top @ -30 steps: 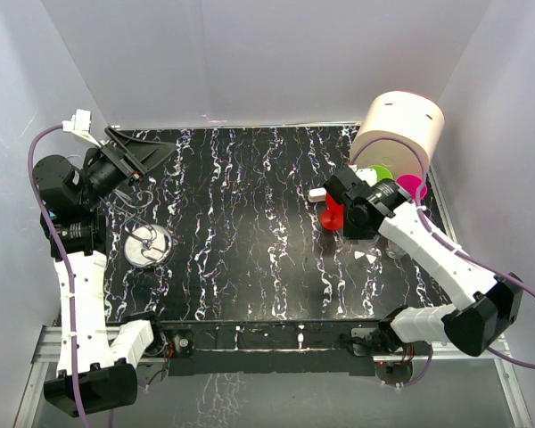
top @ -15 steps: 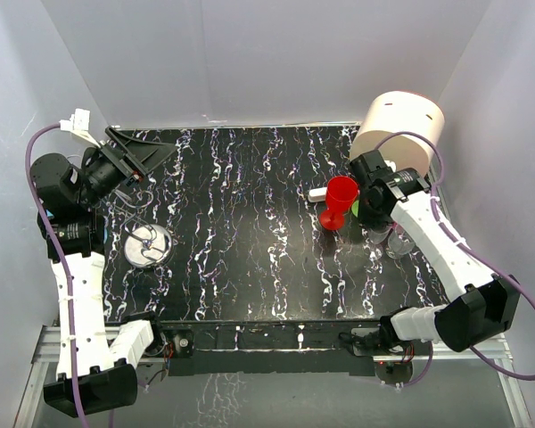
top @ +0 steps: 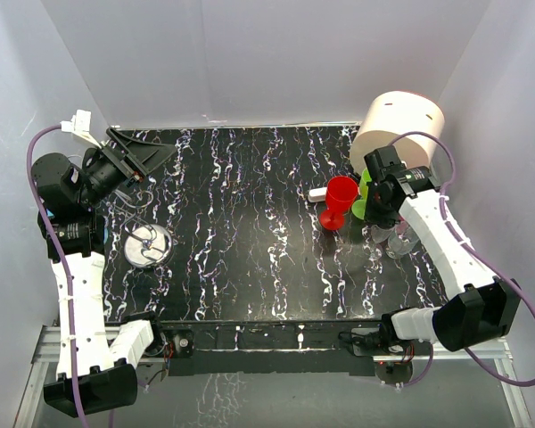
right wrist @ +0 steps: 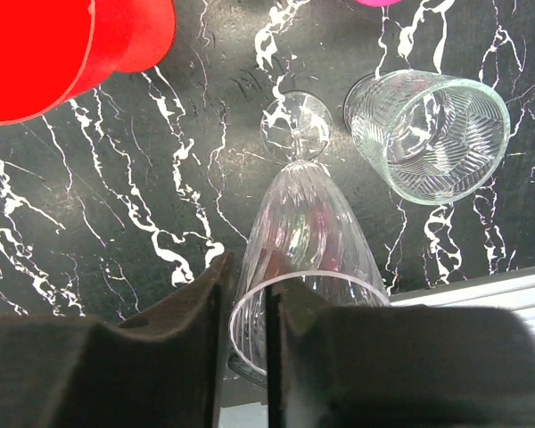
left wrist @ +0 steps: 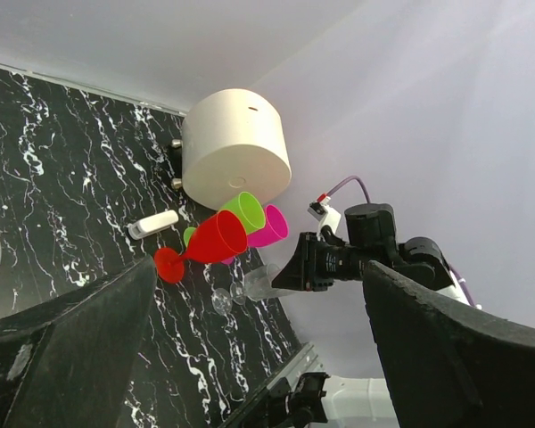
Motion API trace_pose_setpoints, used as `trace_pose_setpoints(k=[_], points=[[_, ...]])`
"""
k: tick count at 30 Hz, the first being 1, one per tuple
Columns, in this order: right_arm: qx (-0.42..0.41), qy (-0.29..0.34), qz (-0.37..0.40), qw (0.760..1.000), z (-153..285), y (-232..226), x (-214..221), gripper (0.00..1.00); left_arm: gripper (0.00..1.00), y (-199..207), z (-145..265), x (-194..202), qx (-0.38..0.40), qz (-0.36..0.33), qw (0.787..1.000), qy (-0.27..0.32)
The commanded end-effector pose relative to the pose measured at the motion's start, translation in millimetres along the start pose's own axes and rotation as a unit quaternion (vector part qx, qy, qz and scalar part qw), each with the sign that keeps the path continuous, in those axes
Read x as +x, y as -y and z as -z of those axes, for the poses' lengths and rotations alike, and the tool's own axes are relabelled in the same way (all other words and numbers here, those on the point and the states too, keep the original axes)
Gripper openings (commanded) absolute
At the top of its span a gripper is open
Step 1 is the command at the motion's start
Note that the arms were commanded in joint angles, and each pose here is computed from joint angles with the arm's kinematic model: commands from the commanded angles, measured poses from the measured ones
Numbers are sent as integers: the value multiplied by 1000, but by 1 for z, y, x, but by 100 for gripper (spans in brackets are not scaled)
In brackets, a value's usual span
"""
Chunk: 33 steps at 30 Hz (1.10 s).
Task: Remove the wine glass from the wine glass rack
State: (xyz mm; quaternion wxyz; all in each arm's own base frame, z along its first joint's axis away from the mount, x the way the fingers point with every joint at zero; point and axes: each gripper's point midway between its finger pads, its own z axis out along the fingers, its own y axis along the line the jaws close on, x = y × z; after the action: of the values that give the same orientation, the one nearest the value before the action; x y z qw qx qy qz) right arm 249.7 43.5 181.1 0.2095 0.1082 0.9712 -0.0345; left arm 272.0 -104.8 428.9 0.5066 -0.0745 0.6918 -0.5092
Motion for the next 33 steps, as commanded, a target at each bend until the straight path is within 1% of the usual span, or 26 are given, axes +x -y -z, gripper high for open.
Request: trace_pose_setpoints(k=[1, 8, 17, 21, 24, 25, 26, 27, 30, 33], points=[[-2, 27, -16, 1000, 7, 4, -11, 23, 99, 12, 4, 0, 14, -18, 1000, -1], [9, 57, -32, 998, 17, 14, -24, 37, 99, 11, 3, 0, 14, -17, 1000, -3], [20, 104, -44, 993, 43, 24, -42, 56, 99, 9, 2, 2, 14, -22, 1000, -9], [-4, 140, -36, 989, 67, 20, -59, 71, 99, 10, 3, 3, 14, -24, 1000, -12], [-58, 177, -18, 982, 91, 5, -74, 83, 99, 11, 4, 2, 11, -30, 999, -12], [-95, 192, -9, 977, 101, -6, -79, 89, 99, 10, 4, 2, 7, -32, 999, -11], [-154, 206, 8, 966, 114, -25, -80, 95, 99, 10, 4, 1, 4, -34, 999, -10], [-205, 221, 24, 953, 124, -42, -83, 98, 99, 9, 4, 0, 0, -38, 999, -9], [-347, 246, 69, 902, 154, -89, -79, 98, 99, 8, 6, -3, -15, -48, 999, -3], [-434, 246, 108, 860, 166, -122, -68, 98, 99, 7, 8, -9, -35, -60, 998, 6]])
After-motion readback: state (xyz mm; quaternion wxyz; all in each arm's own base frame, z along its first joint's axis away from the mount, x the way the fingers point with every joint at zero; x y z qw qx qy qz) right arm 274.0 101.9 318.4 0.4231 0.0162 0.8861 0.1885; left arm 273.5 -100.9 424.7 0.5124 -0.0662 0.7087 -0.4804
